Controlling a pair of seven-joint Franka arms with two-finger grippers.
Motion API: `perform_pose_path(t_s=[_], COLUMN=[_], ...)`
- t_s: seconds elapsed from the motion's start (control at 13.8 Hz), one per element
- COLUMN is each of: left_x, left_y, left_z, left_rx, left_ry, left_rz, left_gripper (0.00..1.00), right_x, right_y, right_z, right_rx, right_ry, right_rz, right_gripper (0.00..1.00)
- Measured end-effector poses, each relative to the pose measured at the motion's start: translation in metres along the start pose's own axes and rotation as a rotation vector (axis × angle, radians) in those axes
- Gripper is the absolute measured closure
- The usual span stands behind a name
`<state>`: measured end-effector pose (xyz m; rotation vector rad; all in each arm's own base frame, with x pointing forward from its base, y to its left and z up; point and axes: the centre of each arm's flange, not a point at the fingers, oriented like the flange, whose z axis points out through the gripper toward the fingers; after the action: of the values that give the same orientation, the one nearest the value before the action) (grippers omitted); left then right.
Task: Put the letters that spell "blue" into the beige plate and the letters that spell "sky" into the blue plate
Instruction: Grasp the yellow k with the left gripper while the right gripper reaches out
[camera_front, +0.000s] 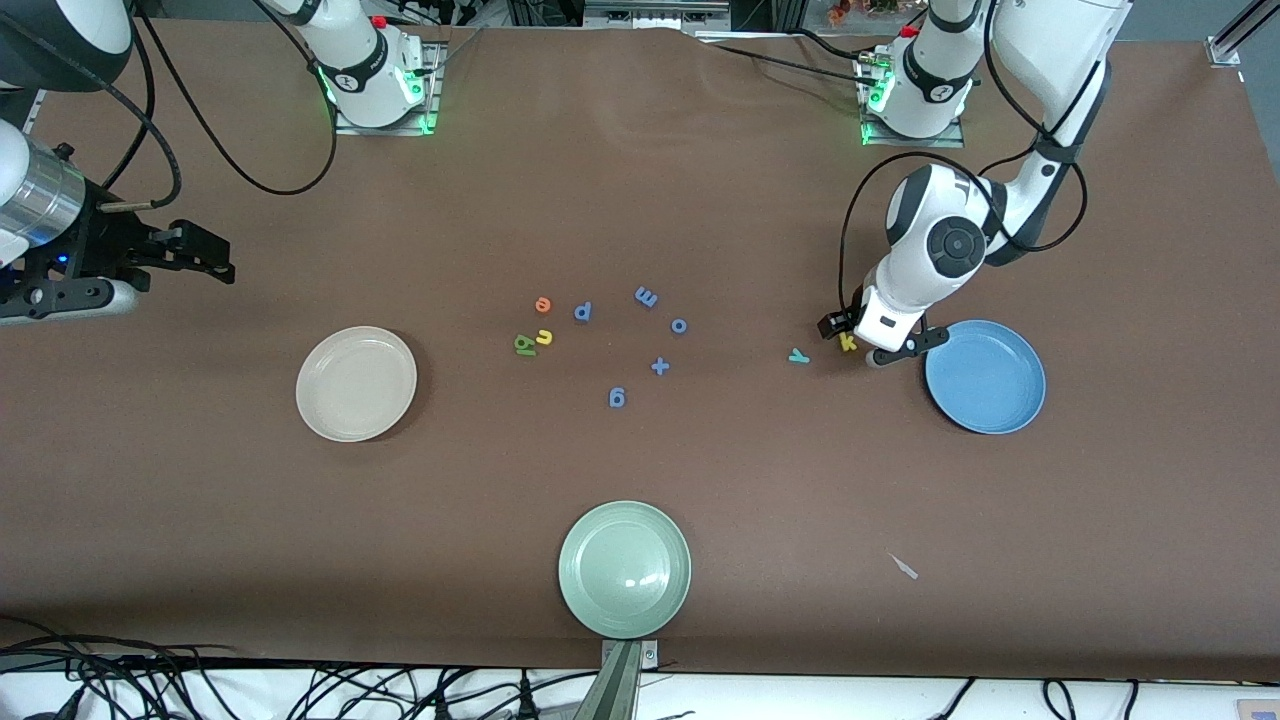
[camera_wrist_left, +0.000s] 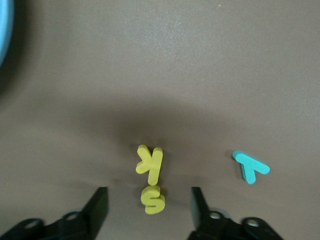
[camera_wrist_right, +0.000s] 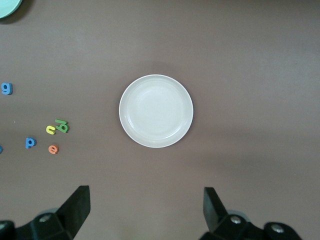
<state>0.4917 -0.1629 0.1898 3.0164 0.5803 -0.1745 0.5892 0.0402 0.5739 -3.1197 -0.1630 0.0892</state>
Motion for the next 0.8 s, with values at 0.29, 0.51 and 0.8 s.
perform_pose_path(t_s=[0.29, 0.51, 0.8], left_x=[0.001, 0.001, 0.002], left_y=[-0.001, -0.001, -0.002], left_z=[0.014, 0.018, 0.019], left_rx=[0.0, 0.021, 0.023], left_ry=[0.007, 0.015, 0.019], left_rz=[0.012, 0.046, 0.05], left_gripper=[0.33, 0.34, 0.43], right_x=[0.001, 0.009, 0.032], right_y=[-0.001, -0.007, -0.013], right_z=[-0.001, 0.002, 0.043], right_rx=[-0.001, -0.003, -0.01], right_ry=[0.012, 0.041, 0.003], right_rz=[-0.003, -0.006, 0.038], right_gripper=[0.0, 0.0, 0.0])
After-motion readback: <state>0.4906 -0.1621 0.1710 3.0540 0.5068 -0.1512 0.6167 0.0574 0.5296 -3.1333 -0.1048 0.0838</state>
